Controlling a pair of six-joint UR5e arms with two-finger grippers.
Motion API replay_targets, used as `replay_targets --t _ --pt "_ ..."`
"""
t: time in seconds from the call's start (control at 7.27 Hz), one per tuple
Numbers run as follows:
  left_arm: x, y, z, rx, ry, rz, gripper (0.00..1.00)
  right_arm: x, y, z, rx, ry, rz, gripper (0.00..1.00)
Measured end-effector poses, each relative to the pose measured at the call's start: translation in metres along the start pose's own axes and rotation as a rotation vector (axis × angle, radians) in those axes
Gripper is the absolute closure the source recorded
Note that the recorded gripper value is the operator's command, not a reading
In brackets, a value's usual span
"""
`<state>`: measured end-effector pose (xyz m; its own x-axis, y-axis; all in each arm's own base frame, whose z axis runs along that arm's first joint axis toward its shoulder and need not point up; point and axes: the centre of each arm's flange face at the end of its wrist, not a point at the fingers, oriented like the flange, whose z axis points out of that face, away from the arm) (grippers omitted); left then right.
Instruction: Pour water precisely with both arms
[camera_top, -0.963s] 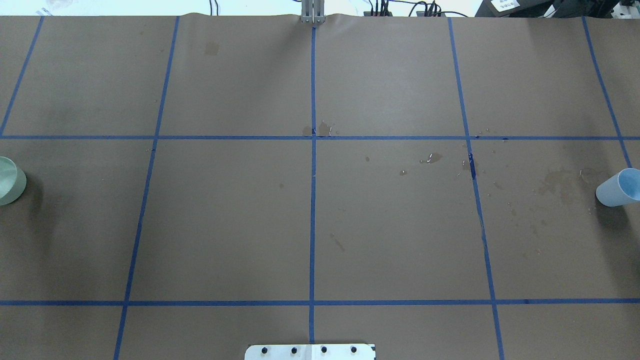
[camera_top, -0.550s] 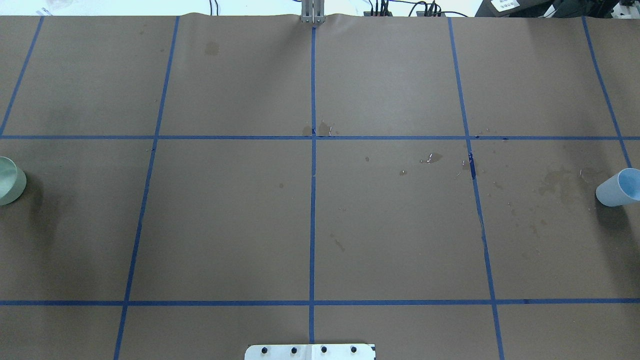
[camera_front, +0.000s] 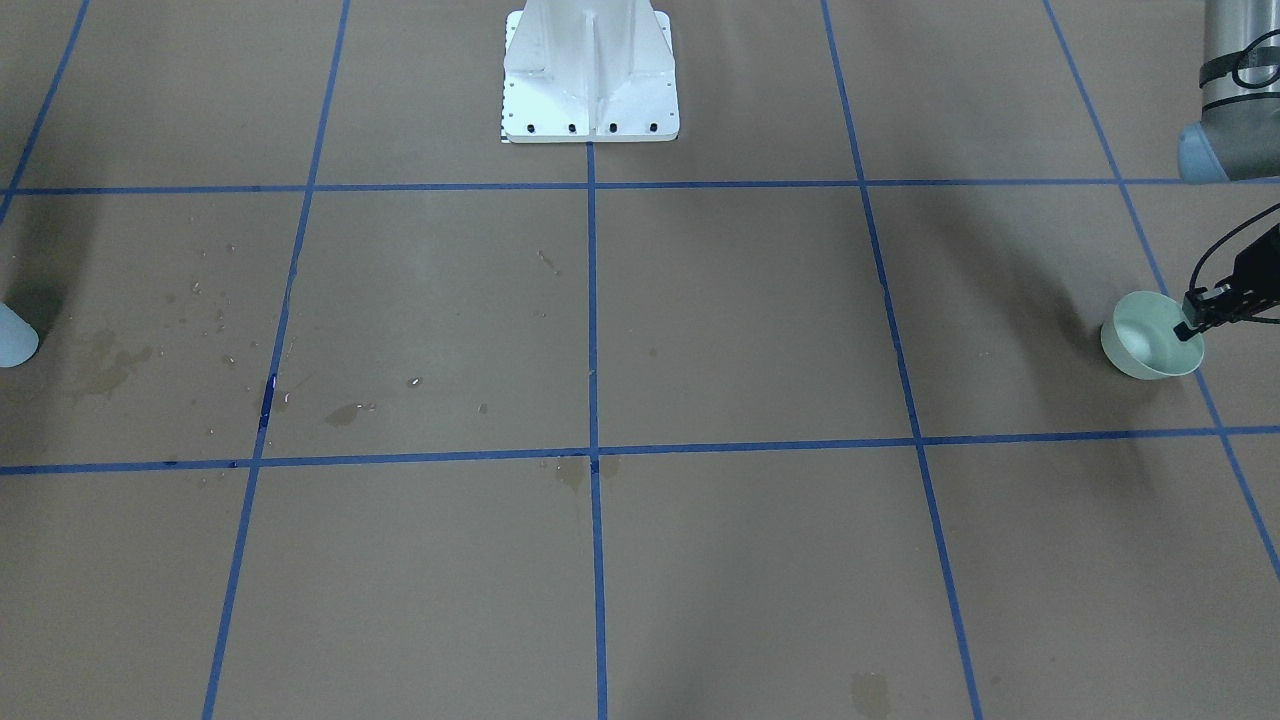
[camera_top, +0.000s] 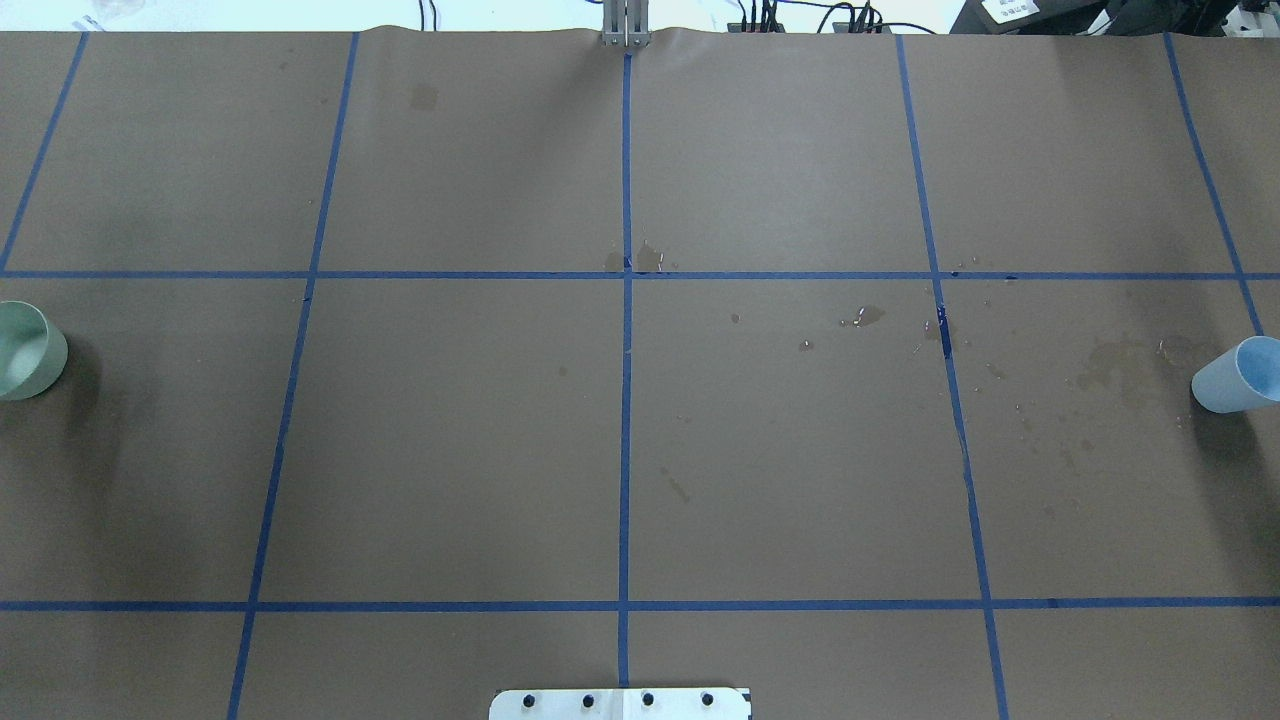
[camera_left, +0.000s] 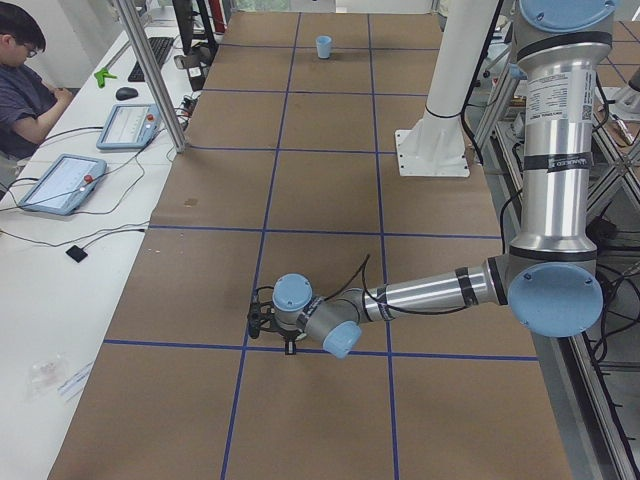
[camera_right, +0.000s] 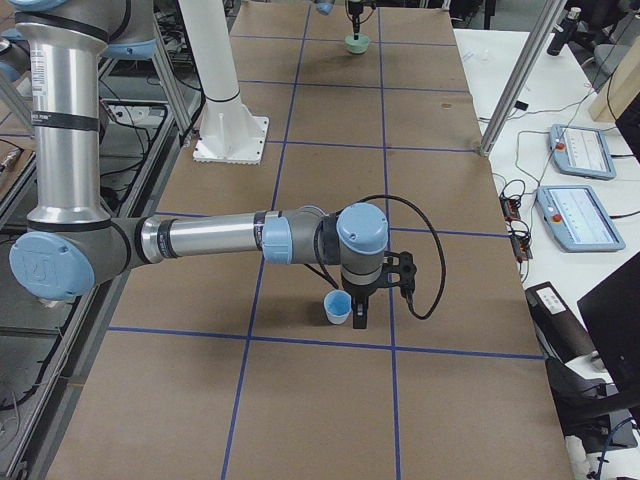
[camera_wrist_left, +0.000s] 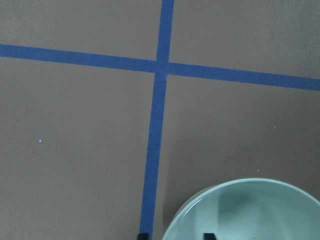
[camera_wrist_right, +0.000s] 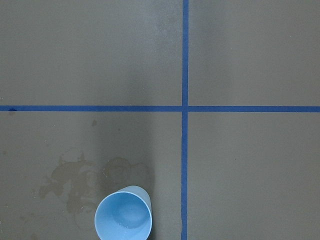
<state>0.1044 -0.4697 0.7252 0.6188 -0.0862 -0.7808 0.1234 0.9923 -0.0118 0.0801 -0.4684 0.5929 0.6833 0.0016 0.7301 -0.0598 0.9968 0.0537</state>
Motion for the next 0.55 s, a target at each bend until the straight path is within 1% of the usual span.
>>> replay_targets --t 0.14,0.28,0.41,0.55 --pt "0.012 -0.006 -0.005 -0.038 0.052 -0.007 1.00 0.000 0.000 0.000 0.000 0.000 -0.001 0.01" --pt "0.030 -0.021 -0.017 -0.060 0.086 -0.024 1.00 0.000 0.000 0.000 -0.001 -0.001 -0.001 0.01" --pt "0.062 -0.046 -0.036 -0.069 0.100 -0.044 1.00 0.000 0.000 0.001 -0.001 -0.001 0.000 0.01" --pt "0.108 -0.076 -0.063 -0.076 0.102 -0.063 1.00 0.000 0.000 0.001 -0.001 -0.001 0.000 0.01"
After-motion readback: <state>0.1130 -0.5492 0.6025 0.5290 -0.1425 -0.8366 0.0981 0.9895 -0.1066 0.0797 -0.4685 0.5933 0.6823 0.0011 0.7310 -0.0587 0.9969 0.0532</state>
